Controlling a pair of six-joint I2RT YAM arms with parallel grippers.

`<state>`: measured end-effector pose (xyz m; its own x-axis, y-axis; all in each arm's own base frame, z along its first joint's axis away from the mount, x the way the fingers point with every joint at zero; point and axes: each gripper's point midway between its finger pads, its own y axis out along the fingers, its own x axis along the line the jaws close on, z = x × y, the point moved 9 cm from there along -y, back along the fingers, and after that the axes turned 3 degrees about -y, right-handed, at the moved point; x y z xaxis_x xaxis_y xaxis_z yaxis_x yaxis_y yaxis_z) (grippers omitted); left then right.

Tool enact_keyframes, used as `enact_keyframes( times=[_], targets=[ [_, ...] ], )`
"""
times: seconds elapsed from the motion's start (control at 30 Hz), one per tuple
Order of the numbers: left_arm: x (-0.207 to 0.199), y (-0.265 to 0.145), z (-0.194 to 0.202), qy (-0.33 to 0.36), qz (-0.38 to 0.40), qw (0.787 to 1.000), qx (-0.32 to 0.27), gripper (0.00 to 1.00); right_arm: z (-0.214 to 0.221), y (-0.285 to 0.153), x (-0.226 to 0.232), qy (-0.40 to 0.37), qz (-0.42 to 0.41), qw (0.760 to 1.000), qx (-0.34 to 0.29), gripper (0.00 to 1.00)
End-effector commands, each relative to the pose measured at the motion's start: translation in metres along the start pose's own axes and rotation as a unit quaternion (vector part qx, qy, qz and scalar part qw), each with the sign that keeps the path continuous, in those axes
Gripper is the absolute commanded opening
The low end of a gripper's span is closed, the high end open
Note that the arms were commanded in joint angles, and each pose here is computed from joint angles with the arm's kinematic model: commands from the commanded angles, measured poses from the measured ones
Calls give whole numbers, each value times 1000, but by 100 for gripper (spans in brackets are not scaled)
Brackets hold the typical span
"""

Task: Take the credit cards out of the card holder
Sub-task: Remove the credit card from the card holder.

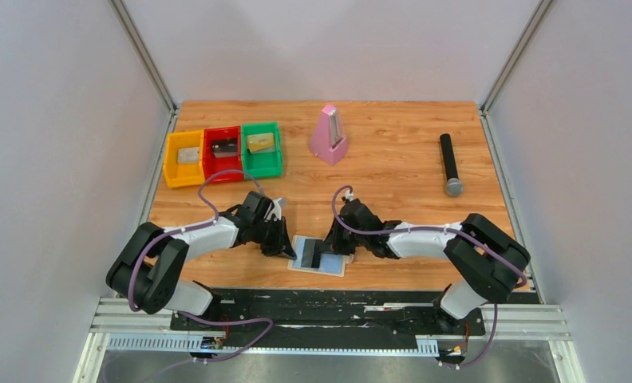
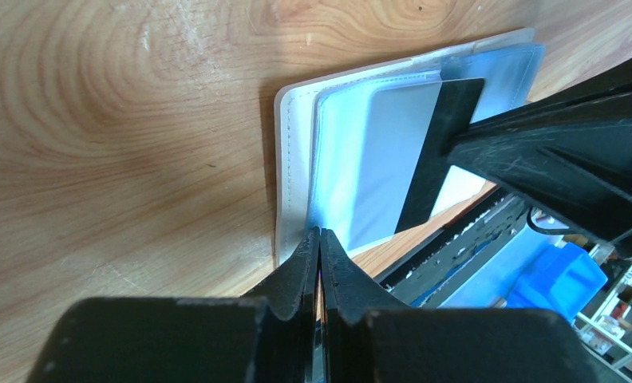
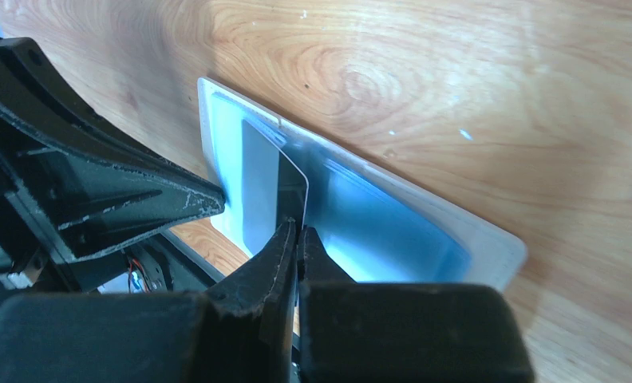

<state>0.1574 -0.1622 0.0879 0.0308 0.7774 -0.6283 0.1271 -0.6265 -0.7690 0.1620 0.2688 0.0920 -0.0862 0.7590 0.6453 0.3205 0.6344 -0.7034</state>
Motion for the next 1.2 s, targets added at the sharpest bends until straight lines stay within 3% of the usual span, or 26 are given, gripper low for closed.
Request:
enact_keyframes(
  times=[0.0,0.3,0.47,0.63,0.9,1.0,1.17],
  targets=[
    [10,5,4,-3,-22,1000,8,10,-5,-15,-5,-27,-25,999,-15,0],
    [5,2,4,-6,-12,1000,9,11,-9,-36,-2,-53,-59,996,-27,0],
    [-16,-14,-3,-4,29,1000,-5,23,-25,-58,10,-129,-28,989,-62,0],
    [-43,-38,-12,1,61,998,-35,31,-44,-87,22,-226,5,965,-129,0],
    [-97,-89,-22,-4,174,980,-101,42,-43,-110,38,-425,82,867,-248,0],
    [-107,-99,-22,-22,207,970,-121,46,-32,-112,40,-499,87,817,-275,0],
    [-109,-98,-15,-82,272,953,-108,55,-13,-117,59,-580,74,740,-334,0]
  ],
)
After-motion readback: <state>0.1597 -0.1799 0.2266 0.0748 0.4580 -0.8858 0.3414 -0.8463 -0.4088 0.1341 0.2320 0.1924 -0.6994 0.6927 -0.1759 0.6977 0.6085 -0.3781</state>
